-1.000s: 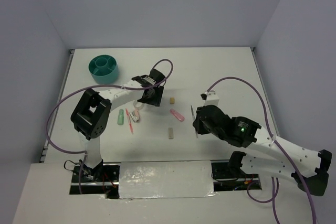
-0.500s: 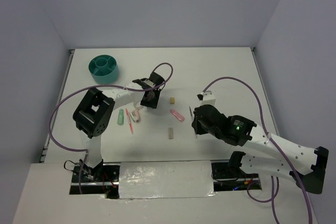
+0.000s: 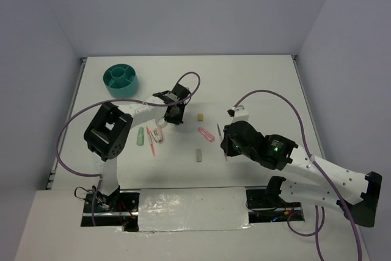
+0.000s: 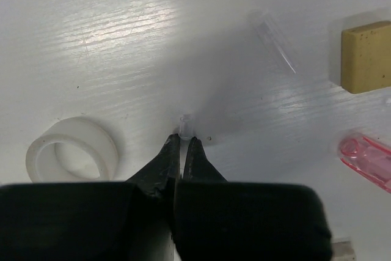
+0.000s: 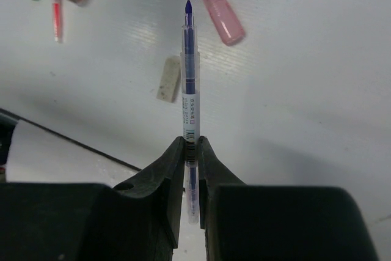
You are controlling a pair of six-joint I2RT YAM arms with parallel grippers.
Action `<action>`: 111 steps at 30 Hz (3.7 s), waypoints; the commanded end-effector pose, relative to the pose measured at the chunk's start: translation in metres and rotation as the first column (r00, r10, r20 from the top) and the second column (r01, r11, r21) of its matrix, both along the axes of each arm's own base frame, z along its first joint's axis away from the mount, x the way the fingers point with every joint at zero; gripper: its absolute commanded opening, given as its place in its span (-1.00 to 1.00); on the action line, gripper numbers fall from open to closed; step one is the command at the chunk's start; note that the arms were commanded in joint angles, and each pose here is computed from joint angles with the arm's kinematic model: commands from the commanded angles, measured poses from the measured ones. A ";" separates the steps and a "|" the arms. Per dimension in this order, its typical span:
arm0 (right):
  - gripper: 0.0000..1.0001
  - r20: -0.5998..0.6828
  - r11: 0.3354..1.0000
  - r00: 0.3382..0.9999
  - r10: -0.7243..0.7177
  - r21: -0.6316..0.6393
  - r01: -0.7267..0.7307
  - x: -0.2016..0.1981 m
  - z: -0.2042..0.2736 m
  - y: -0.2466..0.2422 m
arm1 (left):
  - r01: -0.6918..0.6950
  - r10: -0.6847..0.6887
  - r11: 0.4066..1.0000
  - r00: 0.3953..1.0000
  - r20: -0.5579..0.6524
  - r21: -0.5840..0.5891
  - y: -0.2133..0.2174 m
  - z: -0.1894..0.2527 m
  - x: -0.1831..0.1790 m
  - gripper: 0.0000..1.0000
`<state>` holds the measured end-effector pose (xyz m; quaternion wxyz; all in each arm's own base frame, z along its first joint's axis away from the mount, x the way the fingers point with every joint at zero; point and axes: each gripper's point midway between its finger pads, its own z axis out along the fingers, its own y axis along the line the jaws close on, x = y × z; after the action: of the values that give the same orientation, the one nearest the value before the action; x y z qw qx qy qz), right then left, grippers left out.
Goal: Sort the stationery into containers
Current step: Close the pen cap on the pen.
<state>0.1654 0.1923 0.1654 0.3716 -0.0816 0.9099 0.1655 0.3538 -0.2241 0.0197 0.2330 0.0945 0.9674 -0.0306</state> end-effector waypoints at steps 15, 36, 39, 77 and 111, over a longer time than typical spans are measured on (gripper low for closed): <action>-1.00 0.287 0.699 0.913 0.289 0.588 -0.406 -0.009 0.071 0.109 | 0.366 0.230 0.529 0.806 0.545 -0.766 -0.036 0.320 -0.050 -1.00; -1.00 0.484 0.676 0.845 0.226 0.546 -0.494 -0.007 0.149 0.118 | 0.557 0.231 0.271 0.754 0.614 -0.785 -0.022 0.377 -0.126 -1.00; -1.00 0.495 0.676 0.838 0.229 0.538 -0.503 -0.006 0.154 0.119 | 0.553 0.221 0.256 0.765 0.605 -0.793 -0.023 0.374 -0.129 -1.00; -1.00 0.495 0.693 0.839 0.225 0.524 -0.495 0.003 0.159 0.128 | 0.547 0.192 0.205 0.790 0.582 -0.811 -0.031 0.354 -0.131 -1.00; -1.00 0.746 0.543 0.664 0.040 0.542 -0.642 0.018 0.292 0.092 | 0.586 -0.014 0.299 0.792 0.611 -0.753 -0.048 0.301 -0.153 -1.00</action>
<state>0.1853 0.3120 0.3176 0.4889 -0.1859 0.6835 0.5091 0.2244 -0.2559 0.3659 0.5424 0.0795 0.5900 -0.5928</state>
